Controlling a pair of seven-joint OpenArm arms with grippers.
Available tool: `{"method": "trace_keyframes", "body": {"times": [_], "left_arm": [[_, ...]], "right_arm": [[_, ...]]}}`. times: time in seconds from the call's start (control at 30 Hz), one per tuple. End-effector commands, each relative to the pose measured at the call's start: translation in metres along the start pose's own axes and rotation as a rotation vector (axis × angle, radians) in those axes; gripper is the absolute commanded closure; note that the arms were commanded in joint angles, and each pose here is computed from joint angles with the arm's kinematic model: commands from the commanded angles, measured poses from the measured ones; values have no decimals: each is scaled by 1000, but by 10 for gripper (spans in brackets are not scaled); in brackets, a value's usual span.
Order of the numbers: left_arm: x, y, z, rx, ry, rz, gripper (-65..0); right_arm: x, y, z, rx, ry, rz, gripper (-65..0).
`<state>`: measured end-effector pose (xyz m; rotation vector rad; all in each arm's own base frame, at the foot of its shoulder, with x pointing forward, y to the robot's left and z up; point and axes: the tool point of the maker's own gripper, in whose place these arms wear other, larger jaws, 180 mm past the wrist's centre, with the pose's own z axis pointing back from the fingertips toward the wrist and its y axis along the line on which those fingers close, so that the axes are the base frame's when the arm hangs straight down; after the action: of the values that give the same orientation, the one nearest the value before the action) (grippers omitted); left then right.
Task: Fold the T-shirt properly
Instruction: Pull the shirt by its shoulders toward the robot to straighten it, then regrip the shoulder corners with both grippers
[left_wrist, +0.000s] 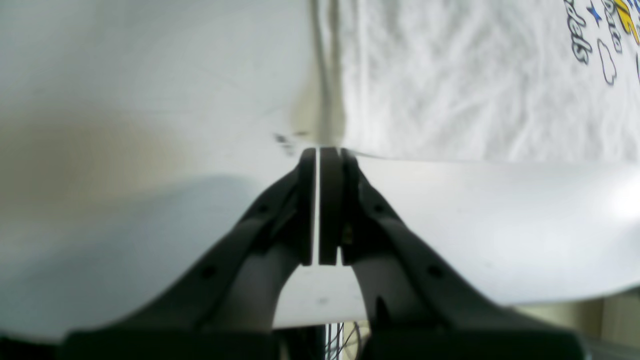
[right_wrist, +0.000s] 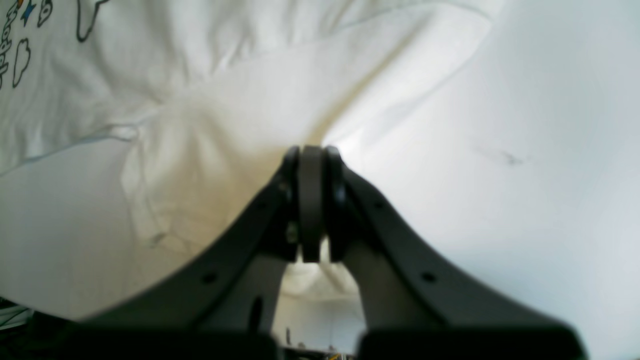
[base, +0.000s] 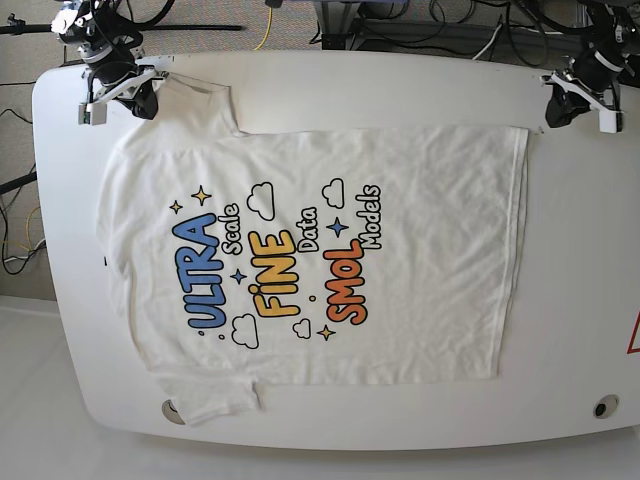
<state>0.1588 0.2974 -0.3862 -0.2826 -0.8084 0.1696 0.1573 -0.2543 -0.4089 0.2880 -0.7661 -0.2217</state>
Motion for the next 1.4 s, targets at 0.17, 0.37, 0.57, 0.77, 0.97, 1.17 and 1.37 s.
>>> {"method": "trace_keyframes", "body": {"times": [0.17, 0.37, 0.57, 0.77, 0.97, 1.17, 1.37], "left_arm": [[12, 10, 13, 28, -51, -5, 0], [16, 8, 15, 27, -82, -8, -42], [12, 5, 9, 16, -64, -3, -84], [9, -1, 2, -5, -45, -6, -143], [8, 1, -6, 7, -13, 13, -294], [10, 4, -7, 16, -11, 22, -332], [13, 8, -6, 16, -17, 19, -307]], "right_arm": [[15, 0, 3, 6, -41, 24, 0], [16, 1, 1, 5, -42, 27, 0], [15, -1, 2, 3, -44, 20, 0], [15, 0, 2, 5, -43, 21, 0], [19, 1, 1, 7, -50, 34, 0], [19, 0, 2, 1, -50, 34, 0], [19, -1, 3, -4, -52, 35, 0]]}}
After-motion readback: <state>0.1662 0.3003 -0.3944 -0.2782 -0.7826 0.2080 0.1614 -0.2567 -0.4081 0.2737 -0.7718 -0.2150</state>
